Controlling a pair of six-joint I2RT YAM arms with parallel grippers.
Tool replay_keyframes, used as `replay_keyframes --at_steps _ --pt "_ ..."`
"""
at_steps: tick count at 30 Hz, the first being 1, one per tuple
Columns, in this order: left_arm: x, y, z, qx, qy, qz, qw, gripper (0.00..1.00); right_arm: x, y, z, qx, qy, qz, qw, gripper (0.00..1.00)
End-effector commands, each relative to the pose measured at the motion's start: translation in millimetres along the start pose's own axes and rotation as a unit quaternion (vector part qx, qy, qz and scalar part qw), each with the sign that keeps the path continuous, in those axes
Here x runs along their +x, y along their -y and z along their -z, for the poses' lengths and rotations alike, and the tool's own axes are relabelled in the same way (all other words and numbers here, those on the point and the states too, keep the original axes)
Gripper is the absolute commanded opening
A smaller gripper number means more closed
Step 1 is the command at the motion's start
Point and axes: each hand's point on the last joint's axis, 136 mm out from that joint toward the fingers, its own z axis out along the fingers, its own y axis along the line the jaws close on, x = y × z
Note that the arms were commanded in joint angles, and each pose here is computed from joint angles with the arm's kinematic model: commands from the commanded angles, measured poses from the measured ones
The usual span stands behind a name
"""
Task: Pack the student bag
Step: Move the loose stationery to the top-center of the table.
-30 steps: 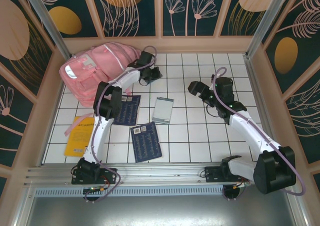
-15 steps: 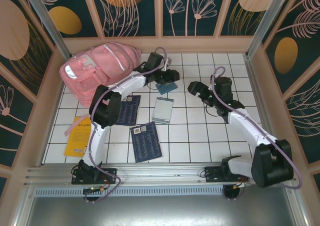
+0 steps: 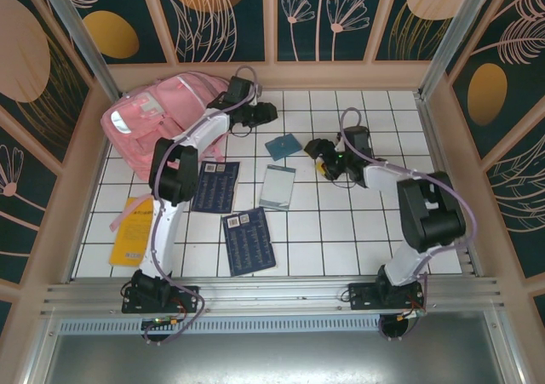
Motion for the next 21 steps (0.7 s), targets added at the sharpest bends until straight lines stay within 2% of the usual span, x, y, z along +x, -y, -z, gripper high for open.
replay_keyframes --at_steps 1,6,10,16,21 --pt "5 -2 -12 -0.010 -0.007 -0.012 1.000 0.47 -7 -29 -21 -0.039 -0.003 0.003 0.999 0.72" --pt "17 -2 -25 0.011 -0.025 0.007 1.000 0.42 -13 -25 -52 -0.020 -0.012 0.004 1.000 0.69" --pt "31 -10 -30 -0.002 -0.035 0.014 0.999 0.41 -19 -18 -68 -0.011 -0.016 0.000 1.000 0.68" --pt "49 -13 -36 -0.017 -0.051 0.019 0.998 0.41 -20 -5 -85 -0.004 -0.025 -0.014 1.000 0.67" --pt "67 -11 -37 -0.011 -0.070 0.025 0.997 0.41 -21 -10 -91 -0.012 -0.031 -0.011 0.999 0.66"
